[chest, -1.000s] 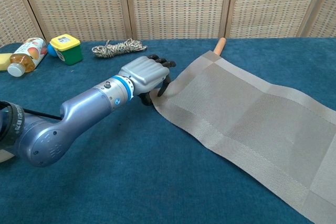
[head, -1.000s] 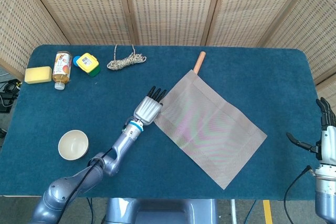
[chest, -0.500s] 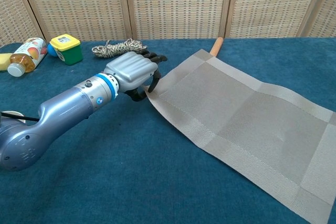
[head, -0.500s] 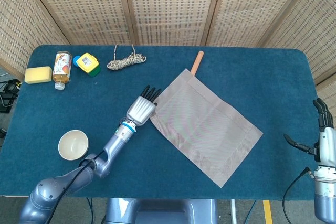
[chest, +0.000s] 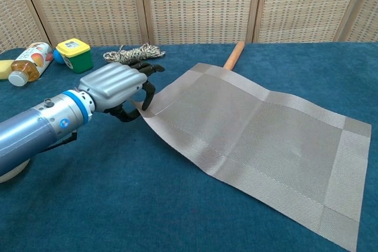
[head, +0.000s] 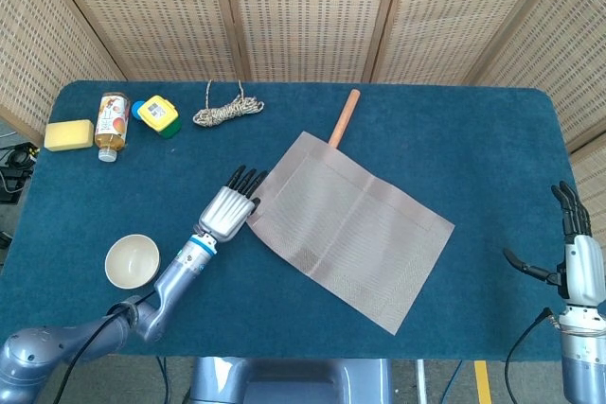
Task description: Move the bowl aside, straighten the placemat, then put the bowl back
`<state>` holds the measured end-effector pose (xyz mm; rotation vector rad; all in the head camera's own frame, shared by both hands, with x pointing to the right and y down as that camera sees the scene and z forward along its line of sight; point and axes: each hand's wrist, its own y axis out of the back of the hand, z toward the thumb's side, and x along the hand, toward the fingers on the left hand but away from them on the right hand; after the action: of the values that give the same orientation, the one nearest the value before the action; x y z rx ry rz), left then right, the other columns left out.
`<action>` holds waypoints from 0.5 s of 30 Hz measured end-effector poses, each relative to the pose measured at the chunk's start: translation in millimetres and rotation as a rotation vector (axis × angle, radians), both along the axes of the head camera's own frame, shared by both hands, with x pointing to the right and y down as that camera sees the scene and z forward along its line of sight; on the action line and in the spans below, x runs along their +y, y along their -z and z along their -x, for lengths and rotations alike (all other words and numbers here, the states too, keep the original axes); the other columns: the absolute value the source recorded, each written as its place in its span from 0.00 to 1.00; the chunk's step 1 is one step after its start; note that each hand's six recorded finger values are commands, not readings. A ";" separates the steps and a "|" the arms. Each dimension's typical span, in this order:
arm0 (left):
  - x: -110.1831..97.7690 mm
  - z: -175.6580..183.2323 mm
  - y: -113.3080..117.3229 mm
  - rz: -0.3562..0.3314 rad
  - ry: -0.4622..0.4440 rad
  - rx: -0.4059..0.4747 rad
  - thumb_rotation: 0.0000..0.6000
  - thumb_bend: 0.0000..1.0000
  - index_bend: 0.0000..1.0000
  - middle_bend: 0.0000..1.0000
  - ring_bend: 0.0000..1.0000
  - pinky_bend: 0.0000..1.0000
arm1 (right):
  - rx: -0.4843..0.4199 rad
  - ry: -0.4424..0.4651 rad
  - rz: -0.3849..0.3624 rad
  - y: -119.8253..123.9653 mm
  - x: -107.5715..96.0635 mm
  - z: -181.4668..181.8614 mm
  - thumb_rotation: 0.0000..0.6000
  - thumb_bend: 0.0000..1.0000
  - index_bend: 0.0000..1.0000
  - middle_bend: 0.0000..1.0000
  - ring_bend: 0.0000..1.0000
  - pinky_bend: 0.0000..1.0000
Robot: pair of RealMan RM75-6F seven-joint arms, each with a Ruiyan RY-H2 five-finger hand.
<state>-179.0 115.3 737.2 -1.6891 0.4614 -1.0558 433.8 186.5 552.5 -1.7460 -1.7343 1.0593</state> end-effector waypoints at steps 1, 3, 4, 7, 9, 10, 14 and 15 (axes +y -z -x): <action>4.0 2.8 2.0 0.003 -0.004 0.003 1.00 0.53 0.62 0.00 0.00 0.00 | 0.000 0.003 -0.001 0.3 0.6 1.1 1.00 0.28 0.10 0.00 0.00 0.00; 13.9 8.2 7.1 0.013 -0.015 0.010 1.00 0.53 0.62 0.00 0.00 0.00 | 0.001 0.010 -0.003 0.9 1.9 3.7 1.00 0.28 0.10 0.00 0.00 0.00; 18.3 10.3 9.5 0.017 -0.020 0.013 1.00 0.53 0.62 0.00 0.00 0.00 | 0.002 0.013 -0.004 1.1 2.5 4.9 1.00 0.28 0.10 0.00 0.00 0.00; 33.9 16.6 19.1 0.034 -0.039 0.024 1.00 0.53 0.61 0.00 0.00 0.00 | -0.002 0.027 -0.003 1.1 5.4 10.1 1.00 0.28 0.10 0.00 0.00 0.00; 45.3 21.0 26.8 0.047 -0.051 0.029 1.00 0.53 0.60 0.00 0.00 0.00 | -0.006 0.031 -0.001 1.3 6.6 12.1 1.00 0.28 0.10 0.00 0.00 0.00; 50.4 23.2 30.1 0.053 -0.057 0.030 1.00 0.53 0.60 0.00 0.00 0.00 | -0.008 0.033 -0.001 1.6 7.1 13.0 1.00 0.28 0.10 0.00 0.00 0.00; 72.1 34.2 42.6 0.085 -0.077 0.023 1.00 0.53 0.60 0.00 0.00 0.00 | -0.015 0.044 -0.009 5.1 9.4 16.6 1.00 0.28 0.10 0.00 0.00 0.00; 78.7 37.8 46.4 0.093 -0.083 0.019 1.00 0.52 0.60 0.00 0.00 0.00 | -0.017 0.046 -0.012 6.2 9.9 17.3 1.00 0.28 0.10 0.00 0.00 0.00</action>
<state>-216.8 193.9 690.8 -1.7860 0.3559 -1.0145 416.5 196.4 546.2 -1.7836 -1.6988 1.0154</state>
